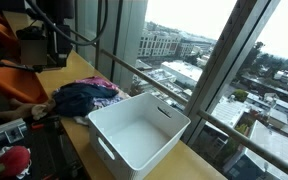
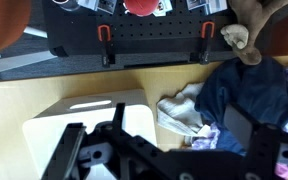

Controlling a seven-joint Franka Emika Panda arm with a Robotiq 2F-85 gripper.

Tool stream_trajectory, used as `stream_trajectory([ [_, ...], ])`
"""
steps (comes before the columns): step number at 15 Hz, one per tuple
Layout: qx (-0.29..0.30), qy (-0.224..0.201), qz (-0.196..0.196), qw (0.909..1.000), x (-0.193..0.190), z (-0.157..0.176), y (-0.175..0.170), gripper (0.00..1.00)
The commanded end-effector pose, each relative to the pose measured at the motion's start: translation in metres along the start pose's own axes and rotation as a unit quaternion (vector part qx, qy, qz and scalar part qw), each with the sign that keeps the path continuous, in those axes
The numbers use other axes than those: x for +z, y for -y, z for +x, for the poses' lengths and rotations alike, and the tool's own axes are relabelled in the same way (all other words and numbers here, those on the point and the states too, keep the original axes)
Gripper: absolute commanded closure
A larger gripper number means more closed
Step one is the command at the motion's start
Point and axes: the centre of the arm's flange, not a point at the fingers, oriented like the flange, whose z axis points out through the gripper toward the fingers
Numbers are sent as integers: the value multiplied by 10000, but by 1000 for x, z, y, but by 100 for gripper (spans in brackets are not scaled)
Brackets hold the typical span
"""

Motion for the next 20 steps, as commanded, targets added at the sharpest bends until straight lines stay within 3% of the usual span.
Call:
stream_trajectory([
  [1, 0, 0, 0, 10000, 0, 0, 0, 0],
  [6, -93, -18, -7, 10000, 0, 4, 5, 0],
  [11, -886, -314, -162, 9954, -1, 20, 54, 0],
  [15, -1641, -839, -272, 9825, 10, 35, 111, 0],
  [20, -2384, -1394, -104, 9610, 50, 63, 198, 0],
])
